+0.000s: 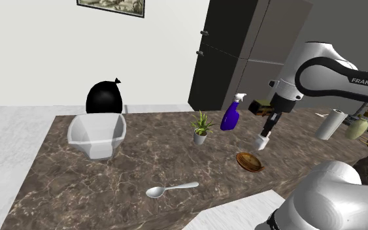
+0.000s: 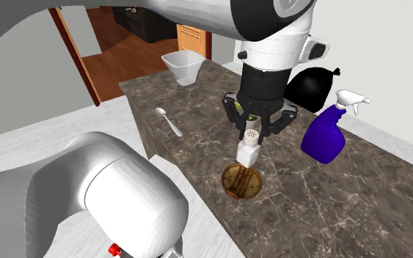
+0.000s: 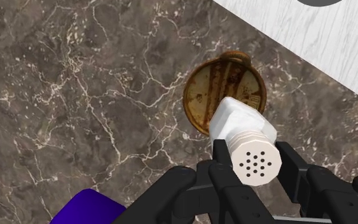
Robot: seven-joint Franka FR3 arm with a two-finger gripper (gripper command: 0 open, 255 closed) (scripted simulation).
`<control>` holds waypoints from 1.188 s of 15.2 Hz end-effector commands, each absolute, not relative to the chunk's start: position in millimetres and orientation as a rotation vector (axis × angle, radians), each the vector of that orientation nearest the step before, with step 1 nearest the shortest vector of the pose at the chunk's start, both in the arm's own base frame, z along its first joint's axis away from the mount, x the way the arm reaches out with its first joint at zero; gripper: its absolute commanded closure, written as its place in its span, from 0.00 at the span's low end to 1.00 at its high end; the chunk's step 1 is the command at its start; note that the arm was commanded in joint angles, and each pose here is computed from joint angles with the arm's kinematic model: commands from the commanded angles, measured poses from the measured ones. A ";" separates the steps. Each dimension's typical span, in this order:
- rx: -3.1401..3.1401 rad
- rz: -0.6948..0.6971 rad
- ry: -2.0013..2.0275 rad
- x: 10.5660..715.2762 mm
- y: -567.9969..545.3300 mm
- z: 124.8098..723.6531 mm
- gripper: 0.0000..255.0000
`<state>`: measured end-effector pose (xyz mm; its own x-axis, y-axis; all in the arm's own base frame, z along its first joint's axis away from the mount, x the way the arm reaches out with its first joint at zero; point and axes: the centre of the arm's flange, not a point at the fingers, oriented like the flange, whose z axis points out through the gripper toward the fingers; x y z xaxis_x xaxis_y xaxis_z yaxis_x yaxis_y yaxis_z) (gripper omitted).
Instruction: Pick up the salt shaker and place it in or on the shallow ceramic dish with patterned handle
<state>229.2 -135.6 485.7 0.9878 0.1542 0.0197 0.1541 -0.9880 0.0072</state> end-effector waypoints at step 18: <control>3.126 0.033 0.243 227.4 -136.0 422.4 1.00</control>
<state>227.4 -136.0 422.4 0.9878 0.1544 0.0202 0.1542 -0.9880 0.0073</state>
